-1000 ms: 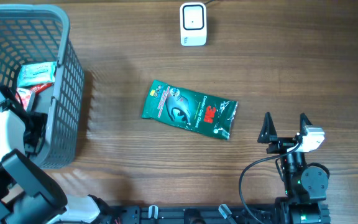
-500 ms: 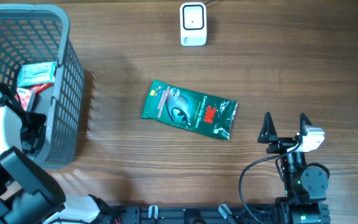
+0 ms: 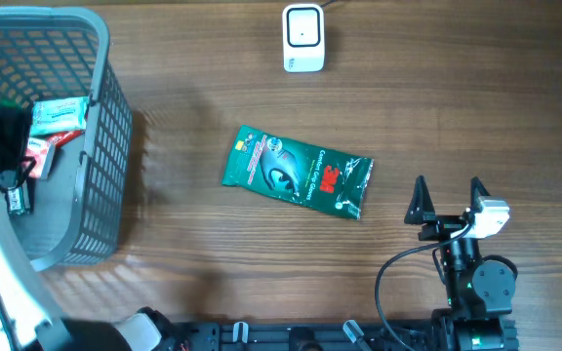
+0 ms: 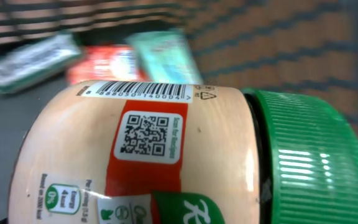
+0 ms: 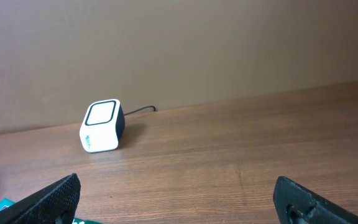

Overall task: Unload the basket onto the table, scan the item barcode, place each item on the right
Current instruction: 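Present the jar's barcode to the scanner and set it on table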

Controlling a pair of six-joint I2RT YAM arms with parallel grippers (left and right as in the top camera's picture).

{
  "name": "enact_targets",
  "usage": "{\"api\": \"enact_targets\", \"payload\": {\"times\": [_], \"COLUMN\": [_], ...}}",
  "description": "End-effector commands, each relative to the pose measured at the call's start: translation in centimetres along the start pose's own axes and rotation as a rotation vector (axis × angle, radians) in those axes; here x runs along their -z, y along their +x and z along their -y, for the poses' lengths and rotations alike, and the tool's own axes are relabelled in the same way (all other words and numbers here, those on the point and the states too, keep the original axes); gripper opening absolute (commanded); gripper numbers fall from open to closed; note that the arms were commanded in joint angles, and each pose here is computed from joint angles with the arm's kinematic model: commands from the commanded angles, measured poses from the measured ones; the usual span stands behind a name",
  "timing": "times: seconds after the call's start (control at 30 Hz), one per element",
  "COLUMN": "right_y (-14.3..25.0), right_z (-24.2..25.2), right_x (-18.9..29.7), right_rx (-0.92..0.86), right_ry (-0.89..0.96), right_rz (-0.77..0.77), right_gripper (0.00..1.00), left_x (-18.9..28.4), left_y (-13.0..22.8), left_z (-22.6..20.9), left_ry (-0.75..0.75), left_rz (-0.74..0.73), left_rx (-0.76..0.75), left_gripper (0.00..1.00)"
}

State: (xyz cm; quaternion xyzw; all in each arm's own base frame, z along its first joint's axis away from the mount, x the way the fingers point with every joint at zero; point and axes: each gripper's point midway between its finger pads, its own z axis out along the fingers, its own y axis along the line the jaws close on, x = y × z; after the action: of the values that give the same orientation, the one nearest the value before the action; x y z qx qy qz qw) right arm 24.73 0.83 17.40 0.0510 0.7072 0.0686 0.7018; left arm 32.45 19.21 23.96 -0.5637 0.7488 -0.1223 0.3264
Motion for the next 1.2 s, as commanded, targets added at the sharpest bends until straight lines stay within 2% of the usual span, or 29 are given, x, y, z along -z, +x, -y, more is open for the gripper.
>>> {"api": "enact_targets", "payload": {"times": [0.0,0.17,0.27,0.43,0.57,0.77,0.87,0.93,1.1,1.17], "right_y": [-0.1,-0.1,-0.1,-0.1,-0.1,-0.1,-0.1,-0.1,-0.1,-0.1], "right_z": [-0.3,-0.3,-0.3,-0.3,-0.3,-0.3,-0.3,-0.3,-0.3,-0.3], "right_x": [0.0,0.0,0.0,0.0,0.0,0.0,0.0,0.0,0.0,0.0], "right_rx": [0.012,0.013,0.012,0.012,0.012,0.012,0.012,0.012,0.012,0.012], "right_ry": [-0.016,-0.016,-0.016,-0.016,-0.016,-0.016,-0.016,-0.016,-0.016,-0.016], "right_rz": [0.006,0.005,0.006,0.006,0.006,0.006,0.006,0.006,0.005,0.006], "right_gripper": [1.00,1.00,1.00,1.00,1.00,1.00,1.00,1.00,1.00,1.00], "left_x": [5.8,10.5,11.2,10.5,8.7,3.4,0.2,-1.0,-1.9,-2.1], "left_y": [2.6,9.7,15.6,24.5,34.7,47.3,52.1,54.5,58.4,59.9], "left_z": [7.3,13.7,16.3,18.9,20.3,18.5,17.2,16.9,15.3,14.2], "left_ry": [0.340,0.620,0.688,0.705,0.720,0.656,0.617,0.638,0.696,0.702], "left_rz": [-0.052,-0.223,-0.357,-0.489,-0.658,-0.852,-0.849,-0.789,-0.508,-0.459], "left_rx": [-0.109,-0.278,-0.385,-0.550,-0.699,-0.837,-0.896,-0.969,-1.386,-1.511], "left_gripper": [0.66,0.66,0.65,0.62,0.62,0.63,0.63,0.64,0.65,0.65]}}
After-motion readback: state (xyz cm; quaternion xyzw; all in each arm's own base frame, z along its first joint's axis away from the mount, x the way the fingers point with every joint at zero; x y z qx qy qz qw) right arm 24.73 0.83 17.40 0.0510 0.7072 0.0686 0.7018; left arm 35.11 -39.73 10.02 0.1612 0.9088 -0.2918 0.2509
